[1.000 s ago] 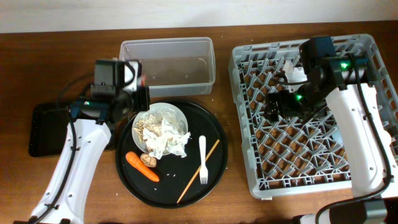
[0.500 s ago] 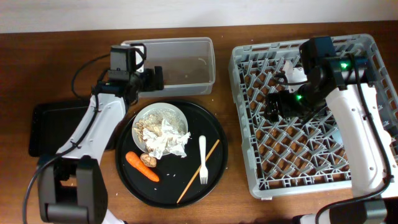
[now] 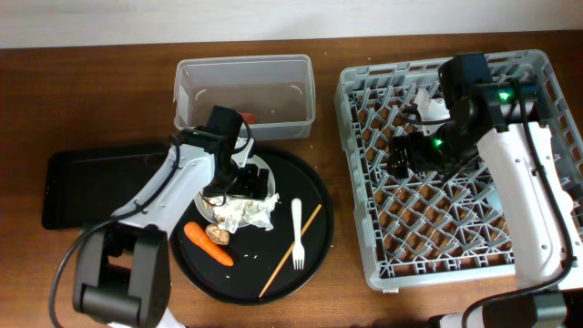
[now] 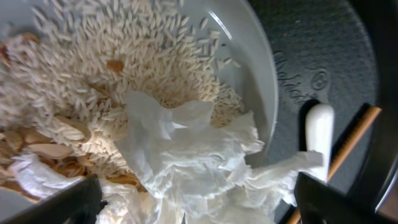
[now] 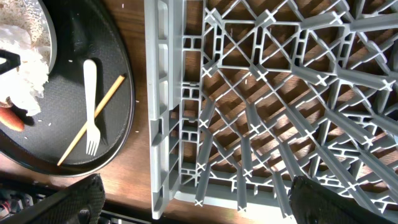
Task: Sort waste into correct bins and load items into the dishwasher rack
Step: 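Grasp the red wrapper and tissue with the left gripper, drop into clear bin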
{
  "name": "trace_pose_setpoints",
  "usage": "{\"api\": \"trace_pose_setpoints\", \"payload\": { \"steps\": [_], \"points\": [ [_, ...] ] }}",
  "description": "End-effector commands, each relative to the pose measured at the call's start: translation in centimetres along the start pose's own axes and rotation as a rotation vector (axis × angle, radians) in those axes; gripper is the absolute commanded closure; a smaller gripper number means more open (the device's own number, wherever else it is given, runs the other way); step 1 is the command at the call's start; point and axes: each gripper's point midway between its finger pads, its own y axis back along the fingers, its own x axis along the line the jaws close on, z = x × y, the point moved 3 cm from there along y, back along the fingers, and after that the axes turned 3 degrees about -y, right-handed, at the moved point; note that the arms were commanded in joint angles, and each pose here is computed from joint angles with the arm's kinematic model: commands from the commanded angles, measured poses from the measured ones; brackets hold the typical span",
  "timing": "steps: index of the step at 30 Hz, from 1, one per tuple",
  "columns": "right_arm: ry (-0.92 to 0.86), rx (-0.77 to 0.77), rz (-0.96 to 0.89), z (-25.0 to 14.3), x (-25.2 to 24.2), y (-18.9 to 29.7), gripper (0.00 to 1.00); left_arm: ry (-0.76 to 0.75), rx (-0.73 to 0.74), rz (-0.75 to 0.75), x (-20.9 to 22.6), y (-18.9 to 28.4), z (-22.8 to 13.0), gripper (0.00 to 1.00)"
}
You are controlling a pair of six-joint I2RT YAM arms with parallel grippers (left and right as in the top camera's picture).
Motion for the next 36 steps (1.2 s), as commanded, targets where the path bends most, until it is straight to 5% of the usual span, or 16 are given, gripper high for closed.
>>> {"api": "trace_pose_setpoints", "payload": {
  "steps": [1, 2, 3, 8, 12, 16, 17, 18, 19, 20, 21, 22, 24, 28, 30, 36],
  "points": [
    [0.002, -0.004, -0.002, -0.1, 0.1, 0.2, 0.02, 0.004, 0.043, 0.009, 0.3, -1.3, -0.5, 0.58],
    [0.002, -0.004, -0.002, -0.1, 0.1, 0.2, 0.02, 0.002, 0.038, 0.009, 0.3, -1.2, -0.4, 0.85],
    [0.002, -0.004, -0.002, -0.1, 0.1, 0.2, 0.02, 0.001, 0.031, 0.008, 0.2, -1.0, -0.1, 1.0],
    [0.002, -0.004, -0.002, -0.1, 0.1, 0.2, 0.02, -0.026, -0.121, 0.011, -1.2, 6.6, 2.6, 0.99],
    [0.002, -0.005, -0.002, -0.1, 0.1, 0.2, 0.02, -0.05, -0.474, 0.163, -0.6, 14.9, 6.6, 1.0],
    [0.002, -0.005, -0.002, -0.1, 0.1, 0.2, 0.02, -0.036, -0.714, 0.247, 0.2, 16.6, 12.0, 1.0],
    [0.002, -0.005, -0.002, -0.1, 0.1, 0.2, 0.02, -0.027, -0.742, 0.269, 0.7, 16.0, 13.3, 0.97],
    [0.002, -0.004, -0.002, -0.1, 0.1, 0.2, 0.02, -0.027, -0.75, 0.268, 0.8, 15.0, 14.2, 0.8],
    [0.002, -0.005, -0.002, -0.1, 0.1, 0.2, 0.02, -0.027, -0.745, 0.268, 0.9, 14.0, 14.9, 0.79],
    [0.002, -0.004, -0.002, -0.1, 0.1, 0.2, 0.02, -0.028, -0.748, 0.269, 1.1, 13.2, 15.5, 0.57],
    [0.002, -0.005, -0.002, -0.1, 0.1, 0.2, 0.02, -0.028, -0.763, 0.267, 1.0, 13.3, 15.8, 0.16],
    [0.002, -0.004, -0.002, -0.1, 0.1, 0.2, 0.02, -0.029, -0.778, 0.264, 0.9, 13.8, 15.9, 0.01],
    [0.002, -0.004, -0.002, -0.1, 0.1, 0.2, 0.02, -0.044, -0.704, 0.226, 0.3, 13.9, 14.0, 0.01],
    [0.002, -0.004, -0.002, -0.2, 0.1, 0.2, 0.02, -0.051, -0.22, -0.021, -2.5, 9.8, 4.2, 0.01],
    [0.002, -0.004, -0.002, -0.1, 0.1, 0.2, 0.02, -0.044, -0.075, -0.03, -3.0, 8.5, 1.0, 0.01],
    [0.001, -0.001, -0.002, -0.2, 0.1, 0.2, 0.02, -0.187, 0.051, -0.017, -6.1, 1.2, -3.8, 0.02]
  ]
}}
